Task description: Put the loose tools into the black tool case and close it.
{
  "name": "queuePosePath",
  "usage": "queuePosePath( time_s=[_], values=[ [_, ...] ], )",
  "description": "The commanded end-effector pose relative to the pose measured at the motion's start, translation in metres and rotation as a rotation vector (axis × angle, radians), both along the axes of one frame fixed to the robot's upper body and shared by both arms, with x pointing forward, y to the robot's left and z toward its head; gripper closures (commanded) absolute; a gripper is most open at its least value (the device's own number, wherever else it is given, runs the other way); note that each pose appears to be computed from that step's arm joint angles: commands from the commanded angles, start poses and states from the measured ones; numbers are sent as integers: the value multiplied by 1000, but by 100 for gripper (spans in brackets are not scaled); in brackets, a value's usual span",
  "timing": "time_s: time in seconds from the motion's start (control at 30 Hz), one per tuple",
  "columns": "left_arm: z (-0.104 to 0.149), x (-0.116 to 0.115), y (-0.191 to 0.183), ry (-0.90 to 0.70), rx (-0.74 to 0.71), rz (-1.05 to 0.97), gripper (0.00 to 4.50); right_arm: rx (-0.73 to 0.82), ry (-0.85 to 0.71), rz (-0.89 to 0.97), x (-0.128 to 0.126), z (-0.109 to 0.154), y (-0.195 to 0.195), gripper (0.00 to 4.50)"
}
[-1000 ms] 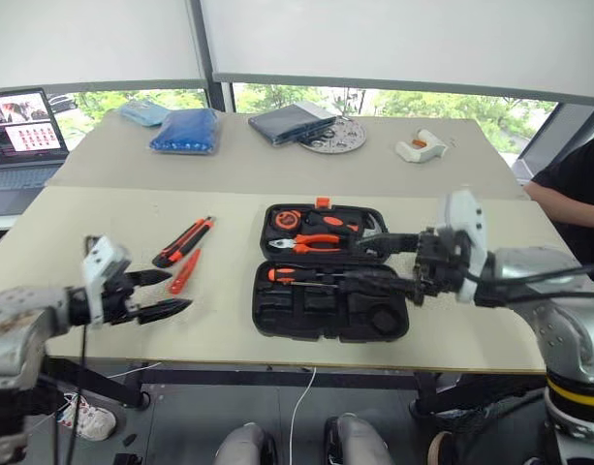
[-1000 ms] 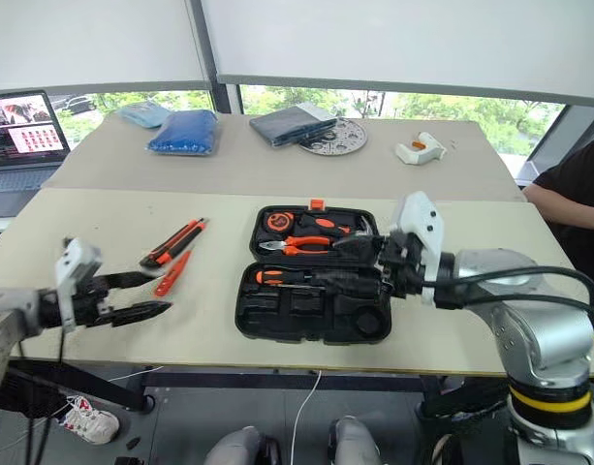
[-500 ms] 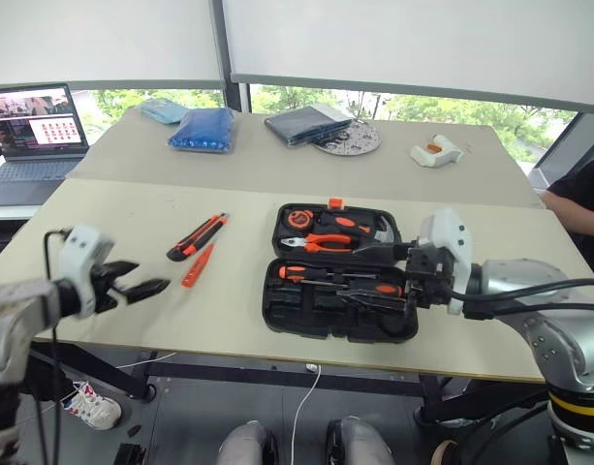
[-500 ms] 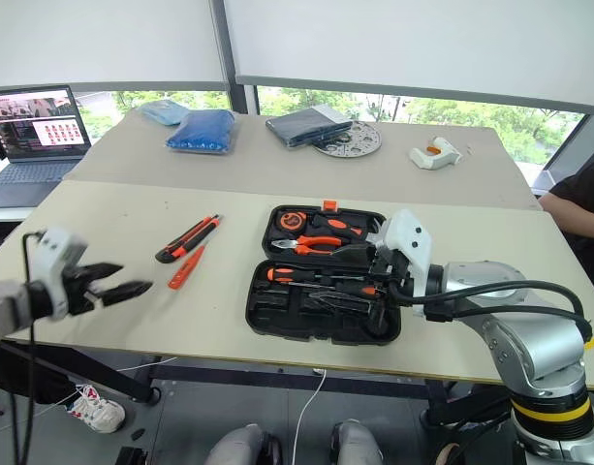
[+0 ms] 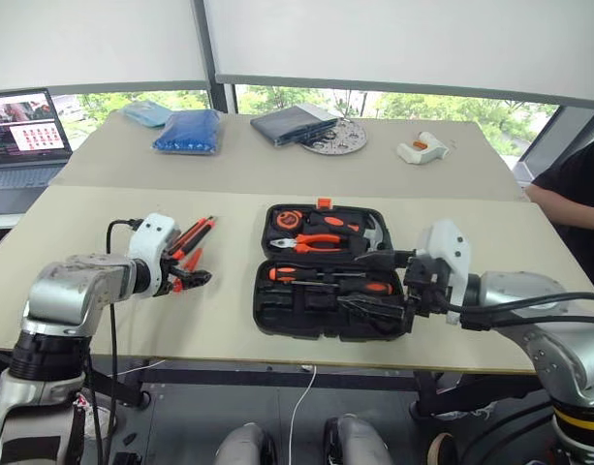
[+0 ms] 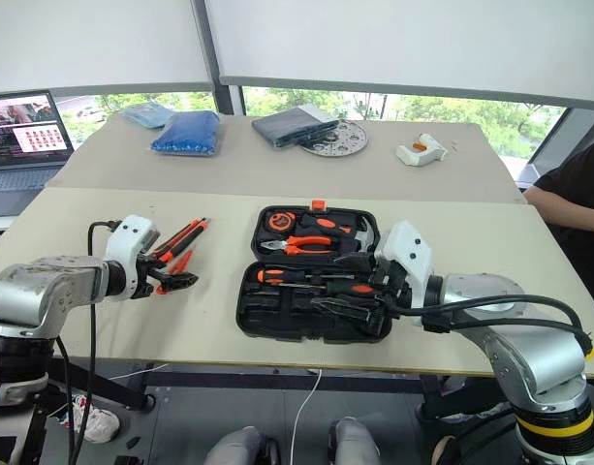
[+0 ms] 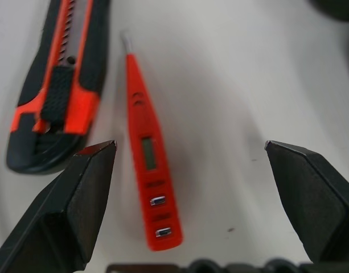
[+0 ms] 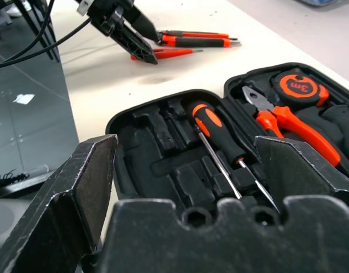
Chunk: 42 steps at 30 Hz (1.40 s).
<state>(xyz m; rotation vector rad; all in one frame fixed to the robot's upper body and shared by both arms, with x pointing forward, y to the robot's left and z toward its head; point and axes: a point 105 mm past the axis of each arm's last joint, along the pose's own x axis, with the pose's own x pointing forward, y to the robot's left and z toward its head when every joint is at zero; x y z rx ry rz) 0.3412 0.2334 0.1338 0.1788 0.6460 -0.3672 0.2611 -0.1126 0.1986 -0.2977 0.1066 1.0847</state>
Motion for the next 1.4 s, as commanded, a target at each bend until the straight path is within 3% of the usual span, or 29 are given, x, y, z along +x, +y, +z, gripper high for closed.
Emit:
queuePosePath(
  time_s=[0.03,0.2,0.3,0.57,0.6,0.8,1.03,1.23,1.4],
  values=[
    [5,7,4,-27,10,29,0,6,-59,-8,-4,11,-3,4],
    [-12,11,1,23,11,27,0,5,-63,-10,-4,12,-2,4],
    [-20,21,-3,32,-10,29,88,-1,-72,10,-5,13,0,0],
    [-19,33,-9,15,-25,0,390,-22,-64,75,-16,12,7,0],
    [-14,34,-8,-10,-16,-19,404,-25,-53,79,-17,10,6,0],
    [20,20,-15,-172,39,-345,404,-73,21,119,-32,1,1,0],
    [73,-12,-66,-264,-91,-934,404,-114,62,117,-45,-10,-9,0],
    [52,-19,-107,-160,31,-1268,404,-98,68,95,-52,-15,-8,0],
    [33,-2,-130,-79,73,-1302,404,-92,72,78,-56,-20,-6,0]
  ],
)
